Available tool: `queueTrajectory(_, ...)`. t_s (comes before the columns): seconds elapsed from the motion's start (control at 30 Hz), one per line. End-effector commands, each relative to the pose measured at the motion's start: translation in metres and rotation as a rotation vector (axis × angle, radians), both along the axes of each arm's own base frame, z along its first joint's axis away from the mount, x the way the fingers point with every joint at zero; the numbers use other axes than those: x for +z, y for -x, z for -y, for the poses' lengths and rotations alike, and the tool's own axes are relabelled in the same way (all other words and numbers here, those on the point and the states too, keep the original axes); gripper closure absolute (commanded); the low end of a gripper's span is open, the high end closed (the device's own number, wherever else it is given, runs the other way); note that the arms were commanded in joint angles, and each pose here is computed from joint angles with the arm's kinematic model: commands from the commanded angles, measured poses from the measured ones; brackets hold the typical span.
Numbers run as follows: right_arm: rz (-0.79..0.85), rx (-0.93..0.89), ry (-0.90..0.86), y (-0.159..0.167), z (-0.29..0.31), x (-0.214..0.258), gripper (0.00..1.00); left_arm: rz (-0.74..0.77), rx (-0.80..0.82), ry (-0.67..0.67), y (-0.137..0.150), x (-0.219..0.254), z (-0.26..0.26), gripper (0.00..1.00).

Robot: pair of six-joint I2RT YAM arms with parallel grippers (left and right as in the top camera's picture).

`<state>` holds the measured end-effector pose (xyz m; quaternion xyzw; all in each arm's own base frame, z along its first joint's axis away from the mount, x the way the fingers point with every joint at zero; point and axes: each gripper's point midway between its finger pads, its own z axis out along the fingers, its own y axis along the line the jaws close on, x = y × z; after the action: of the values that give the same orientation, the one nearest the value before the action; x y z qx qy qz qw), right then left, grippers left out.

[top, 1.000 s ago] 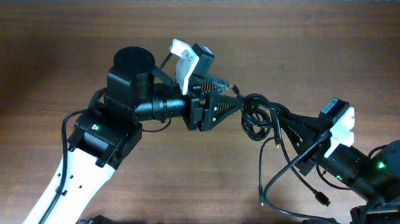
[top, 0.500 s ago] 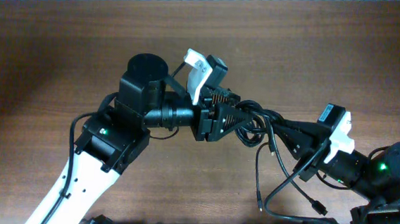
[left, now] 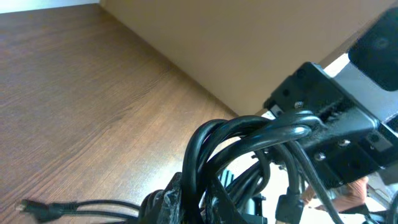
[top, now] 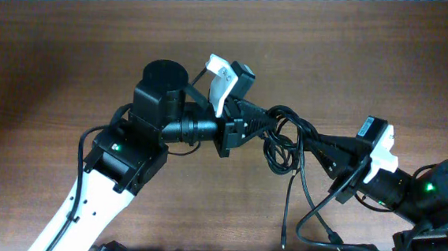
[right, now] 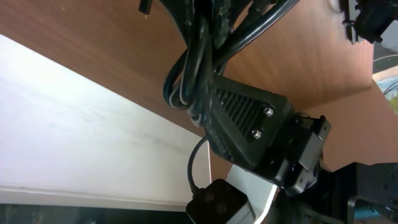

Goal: Untangle cables

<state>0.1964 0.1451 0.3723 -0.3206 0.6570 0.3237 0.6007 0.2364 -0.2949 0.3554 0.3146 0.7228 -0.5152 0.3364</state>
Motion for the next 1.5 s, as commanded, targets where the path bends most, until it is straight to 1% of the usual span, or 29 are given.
queueTrajectory(0.0,0.017,0.026,-0.004,0.006,-0.002,0.006,0.96,-0.07,0.238,-0.072,-0.031,-0.016,-0.016,1.0)
queueTrajectory(0.03,0.011,0.026,-0.003,0.006,-0.002,0.004,0.96,-0.11,0.322,-0.098,-0.041,-0.023,-0.024,1.0)
queueTrajectory(0.1,0.008,0.021,-0.002,0.006,-0.002,0.004,0.96,-0.144,0.374,-0.101,-0.046,-0.026,-0.028,1.0)
queueTrajectory(0.3,0.001,0.019,-0.002,0.006,-0.002,0.002,0.96,-0.138,0.37,-0.093,-0.046,-0.024,-0.027,1.0)
queueTrajectory(0.33,0.002,0.019,-0.002,0.005,-0.002,0.003,0.96,-0.127,0.361,-0.091,-0.046,-0.023,-0.026,1.0)
queueTrajectory(0.37,0.002,0.019,-0.002,0.005,-0.002,0.003,0.96,-0.063,0.303,-0.084,-0.041,-0.017,-0.021,1.0)
queueTrajectory(0.4,0.001,0.019,-0.002,0.006,-0.002,0.003,0.91,-0.014,0.247,-0.072,-0.036,-0.011,-0.017,1.0)
queueTrajectory(0.43,0.001,0.019,-0.002,0.006,-0.002,0.003,0.91,0.045,0.166,-0.049,-0.027,-0.003,-0.01,1.0)
queueTrajectory(0.5,0.001,0.019,-0.002,0.006,-0.002,0.003,0.91,0.11,0.084,-0.027,-0.017,0.004,-0.005,1.0)
queueTrajectory(0.53,0.002,0.019,-0.002,0.006,-0.002,0.003,0.91,0.13,0.065,-0.025,-0.015,0.005,-0.004,1.0)
queueTrajectory(0.6,0.001,0.02,-0.002,0.006,-0.002,0.003,0.87,0.15,0.047,-0.028,-0.011,0.005,-0.001,1.0)
queueTrajectory(0.67,0.001,0.02,-0.002,0.006,-0.002,0.003,0.8,0.157,0.027,-0.023,-0.006,0.007,0.004,1.0)
queueTrajectory(0.77,0.001,0.023,-0.002,0.006,-0.002,0.003,0.79,0.192,-0.014,-0.022,0.005,0.008,0.013,1.0)
queueTrajectory(0.9,0.001,0.022,-0.002,0.006,-0.002,0.003,0.8,0.193,-0.016,-0.023,0.006,0.008,0.015,1.0)
queueTrajectory(0.93,0.001,0.022,-0.002,0.006,-0.002,0.003,0.81,0.193,-0.016,-0.023,0.006,0.008,0.015,0.97)
queueTrajectory(0.97,0.001,0.022,-0.002,0.006,-0.002,0.003,0.93,0.193,-0.016,-0.023,0.006,0.008,0.015,0.92)
queueTrajectory(1.0,0.001,0.022,-0.002,0.006,-0.002,0.003,0.96,0.193,-0.016,-0.023,0.006,0.008,0.015,0.87)
queueTrajectory(1.07,0.001,0.022,-0.002,0.006,-0.002,0.003,0.96,0.193,-0.016,-0.023,0.006,0.008,0.015,0.77)
queueTrajectory(1.13,0.001,0.022,-0.002,0.006,-0.002,0.003,0.96,0.193,-0.016,-0.023,0.006,0.008,0.015,0.74)
queueTrajectory(1.17,0.0,0.022,-0.002,0.006,-0.002,0.002,0.96,0.193,-0.016,-0.023,0.006,0.008,0.015,0.71)
queueTrajectory(1.2,0.0,0.022,-0.002,0.006,-0.002,0.002,0.96,0.193,-0.016,-0.023,0.006,0.008,0.015,0.65)
queueTrajectory(1.23,0.0,0.022,-0.002,0.006,-0.002,0.002,0.96,0.193,-0.016,-0.023,0.006,0.008,0.015,0.56)
queueTrajectory(1.27,0.0,0.022,-0.002,0.006,-0.002,0.002,0.96,0.193,-0.016,-0.023,0.006,0.008,0.015,0.52)
queueTrajectory(1.33,-0.006,0.018,-0.001,0.006,-0.001,0.001,0.96,0.204,-0.007,-0.029,0.003,0.007,0.012,0.52)
queueTrajectory(1.4,-0.015,0.0,0.001,0.003,0.0,-0.001,0.96,0.2,0.015,-0.034,-0.004,0.006,0.007,0.56)
queueTrajectory(1.47,-0.031,-0.031,0.006,-0.001,0.004,-0.004,0.96,0.183,0.021,-0.023,-0.01,0.007,-0.002,0.52)
